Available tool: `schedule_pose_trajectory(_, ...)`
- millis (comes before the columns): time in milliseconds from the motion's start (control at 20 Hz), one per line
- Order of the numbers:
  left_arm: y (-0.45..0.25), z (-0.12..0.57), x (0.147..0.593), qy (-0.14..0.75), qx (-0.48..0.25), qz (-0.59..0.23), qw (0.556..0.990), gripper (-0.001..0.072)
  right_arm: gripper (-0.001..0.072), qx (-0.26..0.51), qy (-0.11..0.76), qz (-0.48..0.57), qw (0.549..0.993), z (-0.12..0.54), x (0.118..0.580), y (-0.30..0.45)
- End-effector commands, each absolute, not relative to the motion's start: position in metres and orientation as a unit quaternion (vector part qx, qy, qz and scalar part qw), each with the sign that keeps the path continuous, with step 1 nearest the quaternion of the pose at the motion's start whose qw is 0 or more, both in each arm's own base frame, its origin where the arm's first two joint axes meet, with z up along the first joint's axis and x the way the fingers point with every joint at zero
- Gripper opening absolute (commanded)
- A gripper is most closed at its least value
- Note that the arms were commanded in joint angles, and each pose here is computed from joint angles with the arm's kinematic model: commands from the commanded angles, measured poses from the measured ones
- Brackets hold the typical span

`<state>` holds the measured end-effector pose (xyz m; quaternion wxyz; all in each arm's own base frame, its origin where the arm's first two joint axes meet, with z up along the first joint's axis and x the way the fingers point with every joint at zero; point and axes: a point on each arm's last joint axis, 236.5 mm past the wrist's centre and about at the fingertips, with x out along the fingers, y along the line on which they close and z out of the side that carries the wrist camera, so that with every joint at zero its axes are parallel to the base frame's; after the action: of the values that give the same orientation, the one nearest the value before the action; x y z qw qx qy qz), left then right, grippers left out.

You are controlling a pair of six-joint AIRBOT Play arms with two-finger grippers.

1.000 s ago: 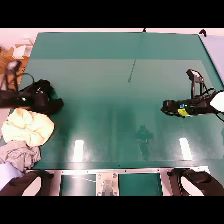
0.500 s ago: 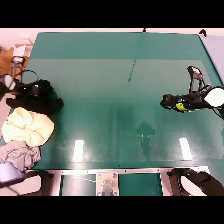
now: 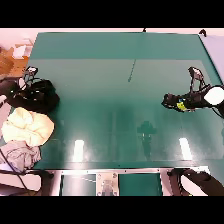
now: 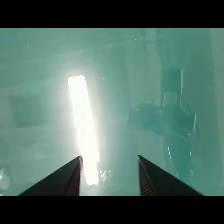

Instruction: Fold the shirts.

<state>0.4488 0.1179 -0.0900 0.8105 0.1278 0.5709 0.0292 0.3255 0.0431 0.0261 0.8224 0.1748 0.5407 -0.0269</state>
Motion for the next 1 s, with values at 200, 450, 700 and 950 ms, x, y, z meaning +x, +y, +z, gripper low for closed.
schedule_pose_trajectory(200, 0.020, 0.067, 0.506, 0.491, 0.128, -0.055, 0.860, 0.0031, 0.0211, 0.187, 0.548, -0.049, 0.814, 0.047, 0.322, 0.023)
schedule_pose_trajectory(450, -0.176, 0.184, 0.483, 0.384, 0.095, -0.254, 0.883, 0.0031, 0.0211, 0.216, 0.528, -0.085, 0.817, 0.079, 0.323, -0.027)
schedule_pose_trajectory(700, -0.321, 0.130, 0.423, 0.420, 0.105, -0.391, 0.812, 0.0032, 0.0218, 0.250, 0.516, -0.108, 0.812, 0.082, 0.318, -0.060)
schedule_pose_trajectory(950, -0.385, 0.049, 0.418, 0.468, 0.078, -0.400, 0.784, 0.0567, 0.0428, 0.249, 0.518, -0.105, 0.811, 0.079, 0.317, -0.061)
